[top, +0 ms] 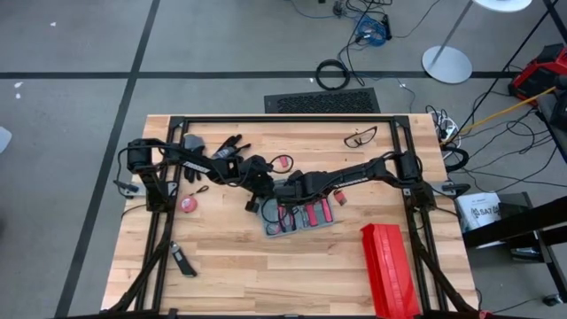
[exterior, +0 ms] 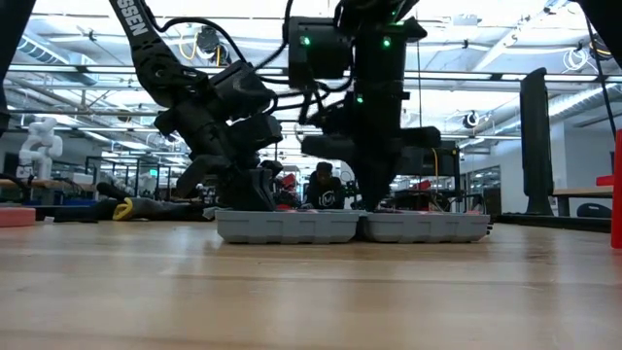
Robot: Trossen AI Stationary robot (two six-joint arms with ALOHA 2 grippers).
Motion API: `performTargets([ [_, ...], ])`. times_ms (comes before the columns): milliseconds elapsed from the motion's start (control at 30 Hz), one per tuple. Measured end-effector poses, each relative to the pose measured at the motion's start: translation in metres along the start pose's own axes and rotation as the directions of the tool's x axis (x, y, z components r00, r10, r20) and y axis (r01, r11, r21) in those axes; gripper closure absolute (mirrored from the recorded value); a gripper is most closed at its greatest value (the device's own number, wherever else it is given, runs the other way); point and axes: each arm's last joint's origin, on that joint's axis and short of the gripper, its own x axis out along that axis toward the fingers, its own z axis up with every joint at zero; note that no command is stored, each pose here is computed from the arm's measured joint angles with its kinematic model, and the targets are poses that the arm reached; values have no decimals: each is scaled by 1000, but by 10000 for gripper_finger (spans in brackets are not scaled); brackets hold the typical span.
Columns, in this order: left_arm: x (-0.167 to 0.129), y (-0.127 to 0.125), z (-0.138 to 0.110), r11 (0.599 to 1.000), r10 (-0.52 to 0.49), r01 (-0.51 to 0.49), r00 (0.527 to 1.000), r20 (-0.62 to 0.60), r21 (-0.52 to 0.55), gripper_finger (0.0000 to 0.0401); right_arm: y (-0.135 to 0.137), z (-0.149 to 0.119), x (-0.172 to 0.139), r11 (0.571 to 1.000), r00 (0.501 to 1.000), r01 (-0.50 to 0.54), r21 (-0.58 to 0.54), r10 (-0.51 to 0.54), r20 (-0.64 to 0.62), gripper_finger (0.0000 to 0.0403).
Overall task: Prefit tool cases
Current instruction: Put the red terminal block into the gray prefit tools case
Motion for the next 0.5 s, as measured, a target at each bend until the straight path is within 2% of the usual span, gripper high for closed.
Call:
performTargets([
  [233, 0, 0, 0, 1000, 1, -1, 1000, 1, 0, 401, -8, -7, 6, 997, 997, 78, 10, -78, -19, 403],
  [500, 0, 0, 0, 1000, -1, 1, 1000, -1, 0, 401, 3, -4, 1, 1000, 1000, -25, 3, 25, -15, 403],
])
